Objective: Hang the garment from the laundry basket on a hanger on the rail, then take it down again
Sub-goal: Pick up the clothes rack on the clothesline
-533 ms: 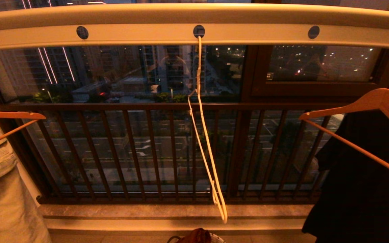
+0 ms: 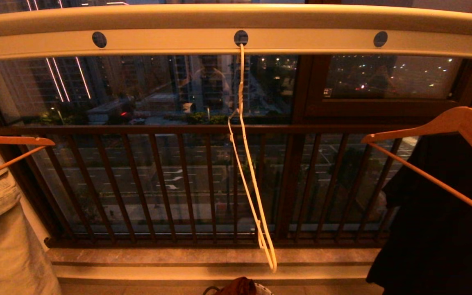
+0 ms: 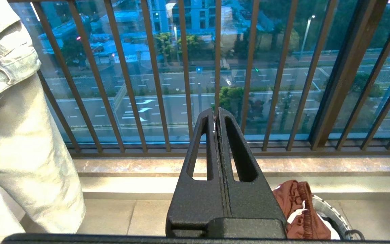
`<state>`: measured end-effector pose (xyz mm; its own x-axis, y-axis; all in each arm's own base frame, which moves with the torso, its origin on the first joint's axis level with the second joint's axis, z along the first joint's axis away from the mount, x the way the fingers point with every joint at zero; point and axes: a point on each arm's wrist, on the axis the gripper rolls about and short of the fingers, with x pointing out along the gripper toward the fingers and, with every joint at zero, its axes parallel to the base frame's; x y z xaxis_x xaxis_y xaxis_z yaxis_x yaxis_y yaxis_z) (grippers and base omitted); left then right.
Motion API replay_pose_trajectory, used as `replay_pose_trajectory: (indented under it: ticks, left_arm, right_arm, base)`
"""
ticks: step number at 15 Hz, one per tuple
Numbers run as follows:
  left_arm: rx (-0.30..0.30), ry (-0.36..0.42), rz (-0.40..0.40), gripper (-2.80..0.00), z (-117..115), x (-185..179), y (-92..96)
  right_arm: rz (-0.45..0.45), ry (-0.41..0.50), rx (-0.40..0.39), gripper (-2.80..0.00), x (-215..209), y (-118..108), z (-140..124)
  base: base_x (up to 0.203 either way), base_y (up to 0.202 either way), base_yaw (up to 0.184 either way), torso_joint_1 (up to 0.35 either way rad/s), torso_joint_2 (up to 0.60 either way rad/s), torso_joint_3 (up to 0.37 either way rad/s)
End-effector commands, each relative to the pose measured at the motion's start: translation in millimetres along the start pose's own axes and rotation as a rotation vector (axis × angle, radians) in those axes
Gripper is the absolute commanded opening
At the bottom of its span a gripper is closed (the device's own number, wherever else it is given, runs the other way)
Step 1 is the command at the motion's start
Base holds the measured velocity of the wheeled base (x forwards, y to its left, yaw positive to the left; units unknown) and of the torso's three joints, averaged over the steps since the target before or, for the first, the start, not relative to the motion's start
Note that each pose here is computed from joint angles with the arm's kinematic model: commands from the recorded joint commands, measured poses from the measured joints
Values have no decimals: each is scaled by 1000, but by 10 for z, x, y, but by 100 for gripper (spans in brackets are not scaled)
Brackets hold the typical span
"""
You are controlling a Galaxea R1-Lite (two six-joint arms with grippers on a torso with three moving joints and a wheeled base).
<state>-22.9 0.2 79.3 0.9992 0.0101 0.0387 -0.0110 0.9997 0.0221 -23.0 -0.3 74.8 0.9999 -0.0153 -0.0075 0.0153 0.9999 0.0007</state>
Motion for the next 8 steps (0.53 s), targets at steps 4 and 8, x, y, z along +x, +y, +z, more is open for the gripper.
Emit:
replay_pose_trajectory:
  ticks: [4,8]
  left_arm:
    - [1,11,0,-280,-29,8,-1]
    - [1,11,0,-280,-29,8,-1]
  right_arm:
    - [-5,7,-17,-280,-57,-2,118]
    - [16,11,-22,-280,-105,2,509]
  base:
    - [0,0,0,0,0,0]
    - [0,0,0,0,0,0]
